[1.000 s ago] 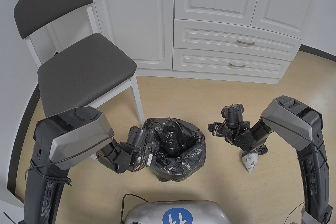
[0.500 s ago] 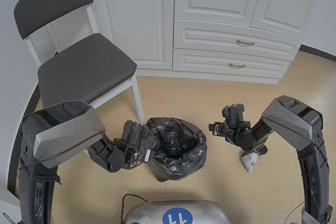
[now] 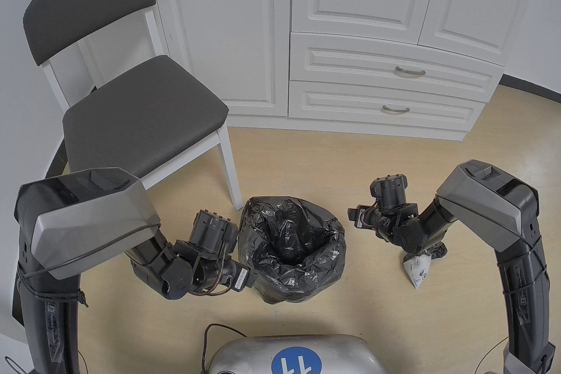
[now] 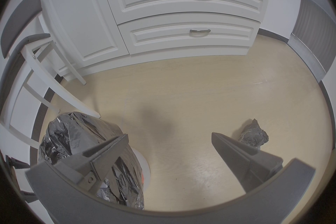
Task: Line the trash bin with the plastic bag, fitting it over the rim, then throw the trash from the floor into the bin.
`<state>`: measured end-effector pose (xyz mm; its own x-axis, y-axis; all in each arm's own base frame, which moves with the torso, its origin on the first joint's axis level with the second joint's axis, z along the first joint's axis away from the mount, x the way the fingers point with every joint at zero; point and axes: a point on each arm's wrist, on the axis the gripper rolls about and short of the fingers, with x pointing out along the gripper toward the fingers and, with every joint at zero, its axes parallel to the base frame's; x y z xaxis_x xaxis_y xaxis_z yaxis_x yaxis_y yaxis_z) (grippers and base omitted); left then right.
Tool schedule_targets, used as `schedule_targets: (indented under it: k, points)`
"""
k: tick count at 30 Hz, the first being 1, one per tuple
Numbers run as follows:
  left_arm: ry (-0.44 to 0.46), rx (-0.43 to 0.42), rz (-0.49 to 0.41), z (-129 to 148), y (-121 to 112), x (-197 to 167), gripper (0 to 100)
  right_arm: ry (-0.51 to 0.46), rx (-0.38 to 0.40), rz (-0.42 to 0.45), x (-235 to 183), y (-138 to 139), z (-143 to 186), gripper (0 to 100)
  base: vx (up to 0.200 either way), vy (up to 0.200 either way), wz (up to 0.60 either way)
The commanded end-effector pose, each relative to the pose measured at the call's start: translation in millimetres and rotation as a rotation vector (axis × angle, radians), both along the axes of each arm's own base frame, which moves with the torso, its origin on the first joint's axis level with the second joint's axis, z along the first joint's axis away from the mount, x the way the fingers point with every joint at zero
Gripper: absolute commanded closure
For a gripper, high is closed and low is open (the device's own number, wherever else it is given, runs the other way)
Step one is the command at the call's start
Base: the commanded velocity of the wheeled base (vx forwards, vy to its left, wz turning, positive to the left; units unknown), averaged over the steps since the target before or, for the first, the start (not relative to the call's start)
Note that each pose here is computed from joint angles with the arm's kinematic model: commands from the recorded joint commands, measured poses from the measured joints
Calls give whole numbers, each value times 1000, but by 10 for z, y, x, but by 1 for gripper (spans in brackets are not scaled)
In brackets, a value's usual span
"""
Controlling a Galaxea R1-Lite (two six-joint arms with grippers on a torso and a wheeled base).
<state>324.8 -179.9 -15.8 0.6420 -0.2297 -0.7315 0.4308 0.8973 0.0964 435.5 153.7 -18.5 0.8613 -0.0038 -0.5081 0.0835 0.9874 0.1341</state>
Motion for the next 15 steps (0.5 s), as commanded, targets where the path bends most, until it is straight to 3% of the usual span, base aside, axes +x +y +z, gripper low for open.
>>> schedule_targets:
  k: [1, 4, 12, 15]
  points:
    - [29, 30, -20, -178, -3, -15, 0, 5, -3, 4, -11, 13, -20, 0, 0, 0, 0]
    - [33, 29, -21, -325, -21, 27, 0, 8, -4, 4, -19, 10, -23, 0, 0, 0, 0]
    - [31, 20, -29, -308, -89, 142, 0, 4, -11, 9, -18, 10, -1, 0, 0, 0, 0]
    - [49, 62, -27, -342, -82, 271, 0, 4, -13, 4, -11, -18, 2, 0, 0, 0, 0]
